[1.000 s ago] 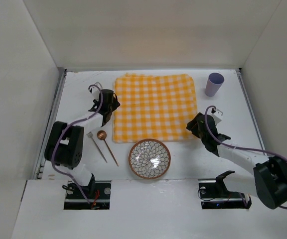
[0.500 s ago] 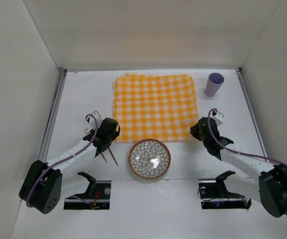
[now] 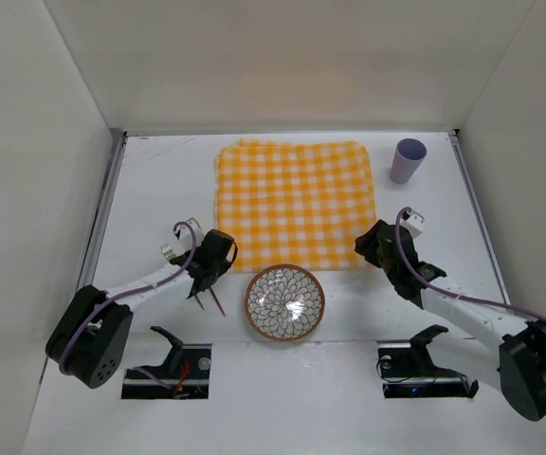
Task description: Set the dinner table for one person
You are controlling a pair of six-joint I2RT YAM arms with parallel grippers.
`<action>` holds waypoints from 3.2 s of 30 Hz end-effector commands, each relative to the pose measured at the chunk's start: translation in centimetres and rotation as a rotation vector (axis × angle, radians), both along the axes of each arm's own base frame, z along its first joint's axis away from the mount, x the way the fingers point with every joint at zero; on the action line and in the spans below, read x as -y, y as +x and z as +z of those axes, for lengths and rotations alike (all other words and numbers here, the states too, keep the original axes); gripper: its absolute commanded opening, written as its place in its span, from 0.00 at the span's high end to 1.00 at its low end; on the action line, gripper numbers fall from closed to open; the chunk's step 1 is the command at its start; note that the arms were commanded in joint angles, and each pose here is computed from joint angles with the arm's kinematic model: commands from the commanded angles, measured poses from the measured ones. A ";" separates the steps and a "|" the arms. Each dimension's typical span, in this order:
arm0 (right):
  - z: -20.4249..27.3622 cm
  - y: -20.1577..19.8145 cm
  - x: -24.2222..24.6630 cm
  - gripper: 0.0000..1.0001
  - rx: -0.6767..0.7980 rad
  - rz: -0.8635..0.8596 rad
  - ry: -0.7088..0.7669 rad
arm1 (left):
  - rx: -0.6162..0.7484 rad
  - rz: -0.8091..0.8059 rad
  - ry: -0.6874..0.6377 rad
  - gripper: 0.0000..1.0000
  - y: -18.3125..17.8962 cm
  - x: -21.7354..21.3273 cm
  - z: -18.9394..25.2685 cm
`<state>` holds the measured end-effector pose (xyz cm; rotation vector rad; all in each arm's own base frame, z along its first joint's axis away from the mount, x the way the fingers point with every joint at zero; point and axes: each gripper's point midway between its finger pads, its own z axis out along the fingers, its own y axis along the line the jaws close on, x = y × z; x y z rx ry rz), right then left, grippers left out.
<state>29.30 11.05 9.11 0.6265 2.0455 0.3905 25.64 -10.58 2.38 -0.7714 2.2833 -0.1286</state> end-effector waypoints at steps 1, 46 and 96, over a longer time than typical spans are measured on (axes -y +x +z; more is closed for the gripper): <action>0.1 0.1 -1.1 0.44 0.010 0.020 0.011 | 0.017 -0.003 -0.028 0.79 0.3 0.5 -0.2; -5.6 -13.3 -16.9 0.85 -0.325 0.757 0.313 | 0.532 -0.079 -0.062 0.50 4.8 0.0 13.8; 1.8 15.4 -13.9 0.77 -0.015 0.403 0.356 | 0.667 0.113 -0.147 0.49 8.4 -4.3 11.7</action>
